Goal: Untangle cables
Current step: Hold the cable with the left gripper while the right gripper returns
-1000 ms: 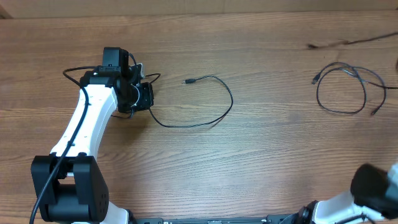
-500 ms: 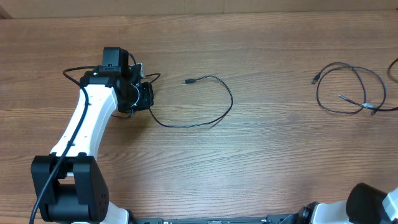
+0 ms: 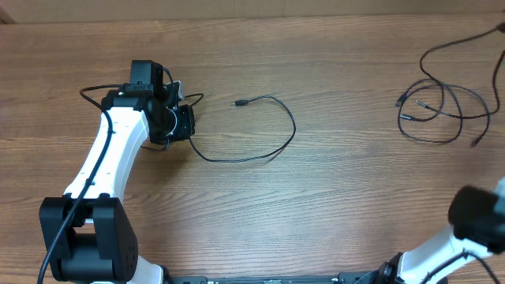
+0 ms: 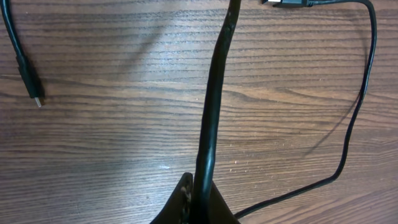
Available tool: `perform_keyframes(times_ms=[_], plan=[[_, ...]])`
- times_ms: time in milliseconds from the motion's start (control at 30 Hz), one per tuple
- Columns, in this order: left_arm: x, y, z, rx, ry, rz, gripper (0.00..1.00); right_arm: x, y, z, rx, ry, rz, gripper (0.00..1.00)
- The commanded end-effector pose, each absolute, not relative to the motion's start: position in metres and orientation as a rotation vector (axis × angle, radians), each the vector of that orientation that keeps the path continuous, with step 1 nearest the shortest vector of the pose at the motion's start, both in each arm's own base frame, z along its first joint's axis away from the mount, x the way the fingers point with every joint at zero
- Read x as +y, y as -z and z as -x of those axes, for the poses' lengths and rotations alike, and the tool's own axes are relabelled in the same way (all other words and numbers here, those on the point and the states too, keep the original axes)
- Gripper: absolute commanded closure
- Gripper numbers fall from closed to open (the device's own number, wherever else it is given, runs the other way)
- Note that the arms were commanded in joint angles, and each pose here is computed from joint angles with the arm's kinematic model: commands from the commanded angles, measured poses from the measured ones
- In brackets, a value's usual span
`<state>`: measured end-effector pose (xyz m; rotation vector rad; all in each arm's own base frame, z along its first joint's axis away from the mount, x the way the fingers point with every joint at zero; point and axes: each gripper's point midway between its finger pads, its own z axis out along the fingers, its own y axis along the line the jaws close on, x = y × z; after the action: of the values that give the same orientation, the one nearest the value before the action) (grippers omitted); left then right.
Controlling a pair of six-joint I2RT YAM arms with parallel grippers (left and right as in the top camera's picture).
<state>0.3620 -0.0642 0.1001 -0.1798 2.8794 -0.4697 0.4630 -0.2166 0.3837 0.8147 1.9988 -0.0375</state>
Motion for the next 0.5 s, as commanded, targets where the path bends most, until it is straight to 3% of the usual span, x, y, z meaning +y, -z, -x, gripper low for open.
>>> perform_keyframes(times_ms=[0,200,267,300,367,433,467], plan=[[-0.063,-0.105,-0.364,2.868,0.457,0.183,0.96,-0.236,-0.369,-0.470,2.001,0.112,-0.854,0.96],[-0.063,-0.105,-0.364,2.869,0.460,0.197,0.96,-0.248,-0.326,-0.487,2.072,0.129,-0.894,0.93],[-0.063,-0.105,-0.363,2.870,0.464,0.198,0.96,-0.250,-0.316,-0.490,2.092,0.128,-0.901,0.70],[-0.064,-0.105,-0.363,2.870,0.465,0.198,0.96,-0.249,-0.311,-0.490,2.107,0.125,-0.906,0.48],[-0.064,-0.105,-0.364,2.869,0.466,0.198,0.96,-0.242,-0.303,-0.486,2.151,0.090,-0.906,0.18],[-0.067,-0.107,-0.365,2.859,0.493,0.191,0.96,-0.230,-0.296,-0.484,2.197,0.027,-0.897,0.02],[-0.070,-0.109,-0.367,2.847,0.520,0.183,0.96,-0.223,-0.292,-0.482,2.226,-0.013,-0.891,0.00]])
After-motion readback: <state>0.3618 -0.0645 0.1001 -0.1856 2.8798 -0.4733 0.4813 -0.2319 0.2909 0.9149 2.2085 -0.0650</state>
